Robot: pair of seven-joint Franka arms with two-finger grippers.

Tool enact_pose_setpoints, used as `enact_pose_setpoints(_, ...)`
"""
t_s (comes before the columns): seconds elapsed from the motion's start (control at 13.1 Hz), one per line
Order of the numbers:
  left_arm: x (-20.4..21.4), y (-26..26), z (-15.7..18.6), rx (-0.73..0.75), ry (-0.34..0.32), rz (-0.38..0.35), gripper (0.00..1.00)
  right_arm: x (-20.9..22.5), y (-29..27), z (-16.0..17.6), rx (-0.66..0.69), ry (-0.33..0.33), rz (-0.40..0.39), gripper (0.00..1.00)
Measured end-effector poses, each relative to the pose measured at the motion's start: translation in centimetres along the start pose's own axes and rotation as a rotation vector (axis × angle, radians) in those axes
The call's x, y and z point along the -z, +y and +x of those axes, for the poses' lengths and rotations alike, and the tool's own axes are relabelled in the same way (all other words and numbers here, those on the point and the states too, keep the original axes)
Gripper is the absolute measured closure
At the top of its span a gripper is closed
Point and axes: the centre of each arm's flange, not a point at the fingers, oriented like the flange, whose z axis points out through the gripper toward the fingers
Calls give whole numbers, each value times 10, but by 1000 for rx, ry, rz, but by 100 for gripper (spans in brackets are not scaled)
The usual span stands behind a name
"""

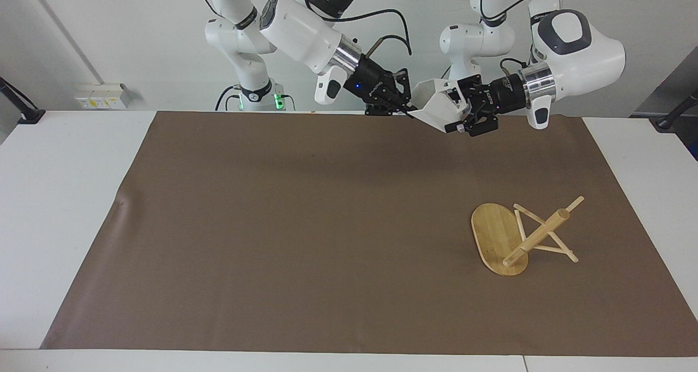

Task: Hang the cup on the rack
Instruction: 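Close the left gripper on the cup body held by the right gripper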

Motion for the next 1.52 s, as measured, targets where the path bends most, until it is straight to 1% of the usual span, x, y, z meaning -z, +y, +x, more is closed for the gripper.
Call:
enact_pose_setpoints(0.08, 0, 0, 0, -5, -1, 0, 29, 0, 0, 0, 1, 0, 0, 96)
enact_pose_setpoints(0.46, 1, 0, -1, -6, -1, -1, 29, 0, -1, 0, 1, 1, 1, 96)
enact_pose_setpoints(0.61, 1, -1, -1, -7, -1, -2, 29, 1, -1, 0, 2, 2, 1, 94)
enact_pose_setpoints(0.69, 2, -1, -2, -8, -1, -3, 29, 1, -1, 0, 2, 3, 2, 89)
enact_pose_setpoints(0.84, 3, -3, -5, -11, -1, -5, 29, 1, 0, 1, 0, 6, 2, 68)
enact_pose_setpoints(0.91, 4, -4, -7, -12, -2, -7, 29, 1, 0, 1, 0, 6, 2, 61)
enact_pose_setpoints(0.99, 4, -4, -8, -9, -2, -8, 29, 1, 0, 1, 0, 6, 2, 61)
enact_pose_setpoints(1.14, 5, -4, -8, 14, -1, -10, 29, 1, 0, 1, 0, 6, 2, 48)
enact_pose_setpoints(1.22, 5, -4, -7, 37, 0, -16, 29, 1, 0, 1, -1, 7, 2, 48)
enact_pose_setpoints(1.29, 6, -2, -6, 65, 2, -28, 29, 1, 0, 1, -1, 7, 2, 41)
enact_pose_setpoints(1.45, 9, 1, -4, 130, 9, -68, 29, 1, 0, 2, -1, 7, 2, 22)
enact_pose_setpoints(1.52, 10, 4, -3, 164, 13, -93, 29, 1, 0, 2, -1, 7, 2, 22)
